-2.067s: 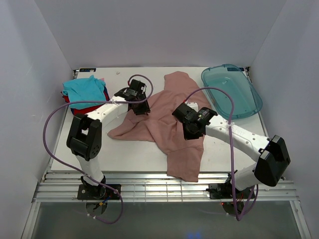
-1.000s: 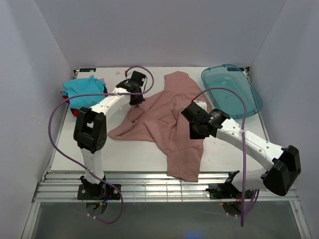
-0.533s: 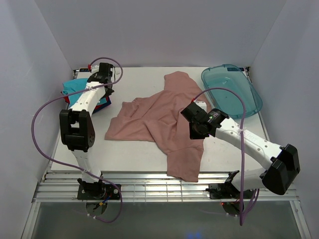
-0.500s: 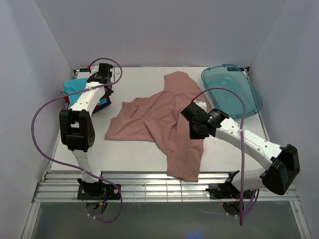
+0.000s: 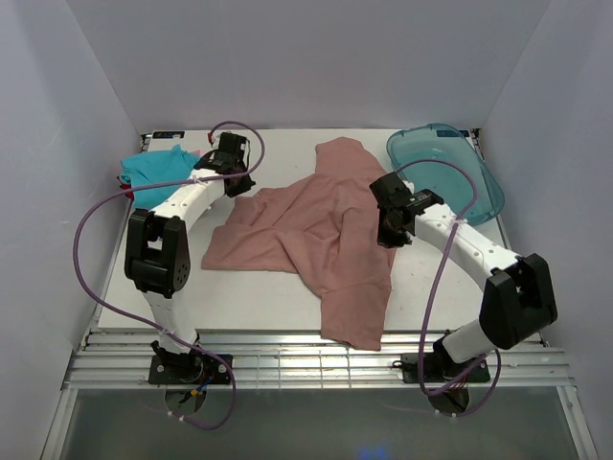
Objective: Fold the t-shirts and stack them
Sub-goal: Flatten the tshirt out
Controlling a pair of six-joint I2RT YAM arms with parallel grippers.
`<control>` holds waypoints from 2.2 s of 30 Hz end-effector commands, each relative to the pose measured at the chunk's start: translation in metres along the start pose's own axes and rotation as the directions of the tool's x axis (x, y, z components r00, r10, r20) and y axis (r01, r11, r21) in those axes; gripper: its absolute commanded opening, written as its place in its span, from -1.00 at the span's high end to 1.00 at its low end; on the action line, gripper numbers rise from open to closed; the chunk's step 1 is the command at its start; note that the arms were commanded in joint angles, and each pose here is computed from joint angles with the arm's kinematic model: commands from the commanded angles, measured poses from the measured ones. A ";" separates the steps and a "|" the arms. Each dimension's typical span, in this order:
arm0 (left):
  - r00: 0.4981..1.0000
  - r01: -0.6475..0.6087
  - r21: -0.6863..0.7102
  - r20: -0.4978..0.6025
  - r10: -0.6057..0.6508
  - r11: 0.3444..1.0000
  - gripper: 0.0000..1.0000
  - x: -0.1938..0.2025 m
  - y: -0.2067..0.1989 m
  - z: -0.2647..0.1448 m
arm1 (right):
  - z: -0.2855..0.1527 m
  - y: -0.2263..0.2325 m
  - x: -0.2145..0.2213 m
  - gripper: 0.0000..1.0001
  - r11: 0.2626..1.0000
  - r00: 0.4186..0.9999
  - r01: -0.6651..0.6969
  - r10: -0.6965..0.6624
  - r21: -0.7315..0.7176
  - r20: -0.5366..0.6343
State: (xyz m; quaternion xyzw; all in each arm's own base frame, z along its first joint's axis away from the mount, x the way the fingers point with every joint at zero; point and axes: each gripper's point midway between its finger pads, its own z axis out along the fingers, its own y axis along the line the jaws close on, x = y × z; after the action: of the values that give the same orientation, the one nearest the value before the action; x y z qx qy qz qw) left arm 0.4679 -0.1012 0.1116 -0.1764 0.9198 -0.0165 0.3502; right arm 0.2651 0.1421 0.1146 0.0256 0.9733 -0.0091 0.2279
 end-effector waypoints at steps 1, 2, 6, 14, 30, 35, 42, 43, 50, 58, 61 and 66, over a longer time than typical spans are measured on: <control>0.994 0.104 0.154 0.012 -0.108 0.983 1.00 -0.019 -0.026 -0.016 | 0.018 0.013 -0.041 0.85 0.993 0.999 -0.007 0.012 -0.114 0.044; 0.993 0.119 0.154 -0.016 -0.117 0.981 1.00 -0.012 -0.028 -0.009 | 0.021 0.020 -0.049 0.85 0.989 0.999 -0.010 0.015 -0.147 0.035; 0.985 0.150 0.158 -0.103 -0.135 0.976 1.00 0.014 -0.032 0.008 | 0.053 0.028 -0.056 0.85 0.989 0.999 0.021 -0.026 -0.145 -0.031; 0.968 0.154 0.142 -0.220 -0.121 0.978 1.00 0.056 -0.028 0.028 | 0.105 0.028 -0.036 0.85 0.996 0.983 0.051 -0.063 -0.075 -0.174; 0.944 0.112 -0.143 -0.292 -0.150 0.983 1.00 0.089 0.047 0.057 | 0.140 -0.052 0.000 0.85 0.985 0.922 0.079 -0.012 0.156 -0.386; 0.941 0.113 -0.215 -0.291 -0.174 0.970 1.00 0.093 0.072 0.058 | 0.147 -0.066 -0.005 0.85 0.984 0.910 0.072 0.002 0.163 -0.415; 0.954 0.133 -0.254 -0.228 -0.193 0.958 1.00 0.075 0.084 0.053 | 0.151 -0.072 -0.008 0.85 0.981 0.904 0.099 -0.018 0.167 -0.428; 0.958 0.136 -0.258 -0.212 -0.194 0.957 1.00 0.069 0.085 0.052 | 0.151 -0.073 -0.007 0.85 0.980 0.901 0.104 -0.021 0.168 -0.434; 0.973 0.133 -0.306 -0.139 -0.182 0.943 1.00 0.043 0.102 0.044 | 0.146 -0.084 -0.010 0.85 0.975 0.905 0.108 -0.017 0.192 -0.425; 0.982 0.176 -0.129 -0.044 -0.183 0.976 1.00 -0.002 0.084 0.026 | 0.121 -0.073 -0.062 0.85 0.988 0.965 0.095 -0.062 0.119 -0.254; 0.985 0.162 -0.021 0.071 -0.161 0.987 1.00 -0.046 0.064 -0.001 | 0.085 -0.058 -0.110 0.85 0.998 0.996 0.051 -0.048 0.041 -0.072; 0.982 0.117 0.123 0.136 -0.133 0.985 1.00 -0.071 0.035 -0.046 | 0.026 -0.028 -0.154 0.85 0.993 0.993 0.050 -0.038 -0.104 0.115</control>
State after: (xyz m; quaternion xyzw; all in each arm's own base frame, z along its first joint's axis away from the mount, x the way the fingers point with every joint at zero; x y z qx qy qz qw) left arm 0.4640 -0.0293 0.1079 -0.2564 0.9051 -0.0218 0.3384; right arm 0.3859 0.0842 0.0869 0.0075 0.9847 -0.0180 0.1730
